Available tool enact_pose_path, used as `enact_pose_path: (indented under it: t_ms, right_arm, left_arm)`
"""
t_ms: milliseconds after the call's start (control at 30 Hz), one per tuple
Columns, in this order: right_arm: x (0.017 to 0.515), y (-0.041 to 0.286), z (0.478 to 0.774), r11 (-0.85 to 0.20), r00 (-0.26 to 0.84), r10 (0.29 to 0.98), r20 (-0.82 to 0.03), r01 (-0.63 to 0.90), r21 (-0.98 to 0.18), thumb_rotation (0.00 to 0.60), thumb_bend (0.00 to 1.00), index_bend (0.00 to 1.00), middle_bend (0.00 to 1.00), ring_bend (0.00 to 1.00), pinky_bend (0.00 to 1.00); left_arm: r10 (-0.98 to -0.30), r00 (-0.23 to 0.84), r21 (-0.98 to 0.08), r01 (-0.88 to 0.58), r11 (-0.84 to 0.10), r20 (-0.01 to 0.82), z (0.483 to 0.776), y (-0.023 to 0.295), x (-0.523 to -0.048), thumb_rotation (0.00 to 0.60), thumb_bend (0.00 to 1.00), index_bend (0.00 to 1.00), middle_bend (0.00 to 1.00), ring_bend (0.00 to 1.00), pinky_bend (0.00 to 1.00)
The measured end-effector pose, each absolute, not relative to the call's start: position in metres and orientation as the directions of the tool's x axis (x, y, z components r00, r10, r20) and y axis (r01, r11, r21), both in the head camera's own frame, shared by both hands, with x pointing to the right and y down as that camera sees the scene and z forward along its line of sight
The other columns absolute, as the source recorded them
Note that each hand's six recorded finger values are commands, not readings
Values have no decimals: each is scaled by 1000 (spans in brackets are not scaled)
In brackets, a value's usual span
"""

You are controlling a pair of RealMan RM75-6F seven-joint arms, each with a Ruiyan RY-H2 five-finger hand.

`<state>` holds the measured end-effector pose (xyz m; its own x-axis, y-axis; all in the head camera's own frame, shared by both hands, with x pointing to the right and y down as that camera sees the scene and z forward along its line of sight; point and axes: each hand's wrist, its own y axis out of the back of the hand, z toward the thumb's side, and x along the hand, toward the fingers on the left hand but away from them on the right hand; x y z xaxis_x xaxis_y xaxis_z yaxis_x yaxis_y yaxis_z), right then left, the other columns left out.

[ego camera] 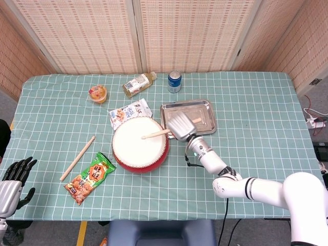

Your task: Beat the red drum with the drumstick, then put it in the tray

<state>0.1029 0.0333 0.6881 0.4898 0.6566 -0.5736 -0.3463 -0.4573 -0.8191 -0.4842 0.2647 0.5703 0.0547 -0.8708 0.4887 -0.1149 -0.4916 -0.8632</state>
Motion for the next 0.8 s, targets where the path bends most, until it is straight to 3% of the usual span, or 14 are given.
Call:
enact_pose_path:
  t_ms: [200, 500, 800]
  right_arm:
    - [111, 32, 694, -494, 427, 663, -615, -368, -788, 600, 612, 1000, 999, 1000, 1000]
    - [97, 23, 664, -491, 511, 695, -506, -176, -853, 600, 611, 1000, 999, 1000, 1000]
    - [115, 33, 698, -440, 451, 666, -593, -405, -802, 600, 612, 1000, 999, 1000, 1000]
  left_arm:
    - [-872, 52, -864, -118, -489, 487, 571, 265, -485, 600, 365, 12, 0, 0, 11]
    - [-875, 57, -867, -122, -483, 480, 570, 264, -484, 600, 367, 12, 0, 0, 11]
    - [-872, 54, -864, -120, -490, 487, 572, 265, -485, 600, 367, 12, 0, 0, 11]
